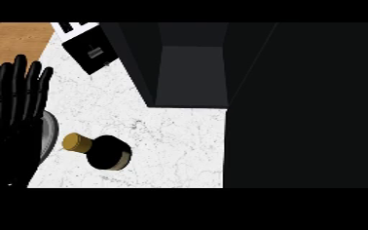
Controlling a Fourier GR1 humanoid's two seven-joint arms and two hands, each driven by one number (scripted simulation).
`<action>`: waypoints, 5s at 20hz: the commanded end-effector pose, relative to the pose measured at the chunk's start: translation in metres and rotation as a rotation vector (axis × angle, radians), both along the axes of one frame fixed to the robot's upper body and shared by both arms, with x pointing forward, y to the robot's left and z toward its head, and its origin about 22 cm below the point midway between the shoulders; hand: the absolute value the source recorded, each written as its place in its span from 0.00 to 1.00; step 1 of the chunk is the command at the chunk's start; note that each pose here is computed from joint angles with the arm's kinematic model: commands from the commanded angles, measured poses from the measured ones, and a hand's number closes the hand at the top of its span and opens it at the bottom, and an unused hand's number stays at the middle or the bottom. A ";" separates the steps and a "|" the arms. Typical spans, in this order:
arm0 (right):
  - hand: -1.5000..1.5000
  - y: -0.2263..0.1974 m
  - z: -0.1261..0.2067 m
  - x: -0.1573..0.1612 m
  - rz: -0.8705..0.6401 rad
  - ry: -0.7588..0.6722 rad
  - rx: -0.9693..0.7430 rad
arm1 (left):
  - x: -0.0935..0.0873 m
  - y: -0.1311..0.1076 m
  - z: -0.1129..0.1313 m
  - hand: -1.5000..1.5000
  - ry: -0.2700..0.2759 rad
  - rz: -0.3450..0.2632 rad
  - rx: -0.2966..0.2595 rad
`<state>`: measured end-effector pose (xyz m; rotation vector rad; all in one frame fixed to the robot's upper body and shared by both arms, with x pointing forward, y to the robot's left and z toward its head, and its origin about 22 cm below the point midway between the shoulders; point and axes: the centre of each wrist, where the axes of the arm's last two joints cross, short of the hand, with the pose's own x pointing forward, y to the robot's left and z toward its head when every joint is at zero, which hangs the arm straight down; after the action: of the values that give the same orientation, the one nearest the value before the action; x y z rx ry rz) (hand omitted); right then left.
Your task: Pick up the wine, place it into the cabinet and close the cabinet
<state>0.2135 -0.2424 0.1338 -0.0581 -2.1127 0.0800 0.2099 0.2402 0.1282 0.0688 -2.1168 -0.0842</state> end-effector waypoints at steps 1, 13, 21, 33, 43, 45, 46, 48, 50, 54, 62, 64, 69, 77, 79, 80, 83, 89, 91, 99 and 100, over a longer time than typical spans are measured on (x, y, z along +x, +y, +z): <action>0.00 0.001 -0.008 -0.004 0.026 0.021 -0.001 | -0.012 -0.007 -0.002 0.00 -0.008 0.098 -0.004; 0.00 0.022 0.004 -0.048 0.456 0.121 0.059 | -0.014 -0.092 0.017 0.00 0.048 0.480 -0.316; 0.00 0.015 0.019 -0.058 0.445 0.141 0.063 | -0.030 -0.136 0.043 0.00 0.045 0.473 -0.333; 0.00 0.027 0.040 -0.077 0.454 0.149 0.072 | -0.054 -0.162 0.076 0.00 0.054 0.493 -0.282; 0.00 0.032 0.041 -0.063 0.466 0.143 0.049 | -0.063 -0.168 0.104 0.00 0.043 0.593 -0.238; 0.00 0.035 0.047 -0.074 0.484 0.137 0.048 | -0.060 -0.169 0.103 0.00 0.056 0.606 -0.219; 0.00 0.034 0.046 -0.065 0.464 0.125 0.052 | -0.067 -0.169 0.107 0.00 0.051 0.592 -0.191; 0.00 0.036 0.048 -0.069 0.454 0.121 0.058 | -0.066 -0.165 0.113 0.00 0.060 0.591 -0.190; 0.00 0.041 0.050 -0.073 0.441 0.124 0.074 | -0.066 -0.167 0.112 0.00 0.062 0.588 -0.174; 0.00 0.041 0.054 -0.067 0.427 0.130 0.069 | -0.055 -0.170 0.117 0.00 0.055 0.593 -0.202; 0.00 0.034 0.057 -0.056 0.394 0.147 0.054 | -0.065 -0.161 0.116 0.00 0.081 0.609 -0.164; 0.00 0.031 0.057 -0.064 0.391 0.167 0.065 | -0.066 -0.154 0.118 0.00 0.101 0.630 -0.171; 0.00 0.032 0.048 -0.047 0.356 0.163 0.062 | -0.058 -0.159 0.106 0.00 0.137 0.630 -0.173; 0.00 0.015 0.056 -0.057 0.315 0.099 0.039 | -0.038 -0.158 0.094 0.00 0.211 0.661 -0.181; 0.00 0.025 0.046 -0.059 0.300 0.135 0.042 | -0.047 -0.139 0.093 0.00 0.245 0.653 -0.196; 0.00 0.021 0.056 -0.060 0.300 0.136 0.050 | -0.037 -0.139 0.090 0.00 0.245 0.676 -0.201; 0.00 0.010 0.053 -0.064 0.319 0.117 0.041 | -0.025 -0.136 0.068 0.00 0.257 0.714 -0.213; 0.00 -0.004 0.049 -0.064 0.296 0.093 0.039 | -0.019 -0.114 0.032 0.00 0.269 0.819 -0.198; 0.00 0.001 0.044 -0.059 0.301 0.100 0.048 | -0.034 -0.113 0.010 0.00 0.292 0.838 -0.199; 0.00 -0.013 0.048 -0.081 0.338 0.122 0.033 | -0.041 -0.100 -0.036 0.00 0.314 0.905 -0.204; 0.00 -0.007 0.048 -0.081 0.338 0.098 0.024 | -0.049 -0.097 -0.029 0.00 0.308 0.895 -0.202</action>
<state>0.1545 -0.2506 0.1705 0.1947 -1.9672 0.2722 0.1772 0.1364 0.1135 0.8293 -1.6471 0.5434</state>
